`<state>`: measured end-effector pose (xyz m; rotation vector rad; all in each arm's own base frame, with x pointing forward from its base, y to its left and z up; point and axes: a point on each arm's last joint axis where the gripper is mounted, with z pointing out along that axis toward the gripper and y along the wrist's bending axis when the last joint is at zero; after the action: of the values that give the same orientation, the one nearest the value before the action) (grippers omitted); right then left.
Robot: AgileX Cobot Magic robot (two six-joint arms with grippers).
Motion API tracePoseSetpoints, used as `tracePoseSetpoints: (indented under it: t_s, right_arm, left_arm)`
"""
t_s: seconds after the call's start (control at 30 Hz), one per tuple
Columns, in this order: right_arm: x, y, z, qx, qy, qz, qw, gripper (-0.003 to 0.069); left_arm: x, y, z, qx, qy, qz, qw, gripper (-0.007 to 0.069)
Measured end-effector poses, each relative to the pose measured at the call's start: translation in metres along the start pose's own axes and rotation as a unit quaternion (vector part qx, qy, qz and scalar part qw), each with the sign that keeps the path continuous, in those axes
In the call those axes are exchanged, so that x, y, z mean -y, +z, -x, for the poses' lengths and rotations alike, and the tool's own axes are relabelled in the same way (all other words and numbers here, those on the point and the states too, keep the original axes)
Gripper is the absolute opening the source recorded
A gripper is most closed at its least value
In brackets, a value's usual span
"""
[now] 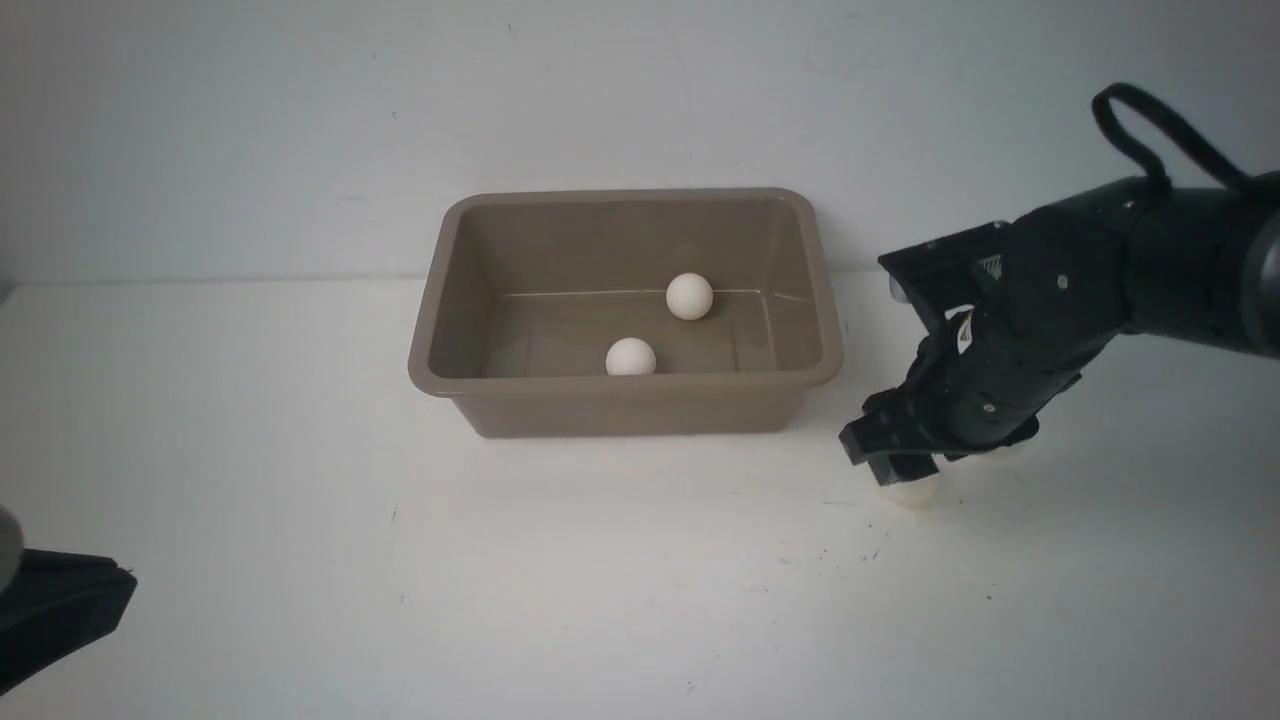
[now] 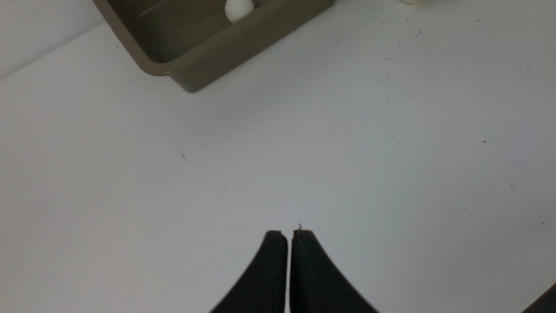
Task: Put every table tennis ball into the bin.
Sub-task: Use the right arm to clamp the table tennis ball closest to it
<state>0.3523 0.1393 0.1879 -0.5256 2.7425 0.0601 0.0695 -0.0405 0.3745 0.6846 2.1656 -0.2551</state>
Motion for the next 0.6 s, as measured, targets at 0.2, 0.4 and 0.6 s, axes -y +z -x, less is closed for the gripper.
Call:
tracePoseSetpoints:
  t_s: [0.2,0.4,0.6]
  right_arm:
    - [0.0,0.009,0.007,-0.001,-0.002,-0.001,1.0,0.0533]
    - [0.0,0.021,0.009,-0.012,-0.003,-0.004,1.0,0.0533]
    - [0.002,0.033,0.006,-0.028,-0.004,-0.016,0.999,0.0524]
  left_arm:
    - [0.001,-0.003,-0.002,0.003,0.001,0.001,1.0,-0.0004]
    - [0.001,-0.004,-0.002,0.004,0.001,0.001,1.0,-0.0004]
    - [0.001,-0.004,-0.002,0.002,0.001,0.0,1.0,-0.0004]
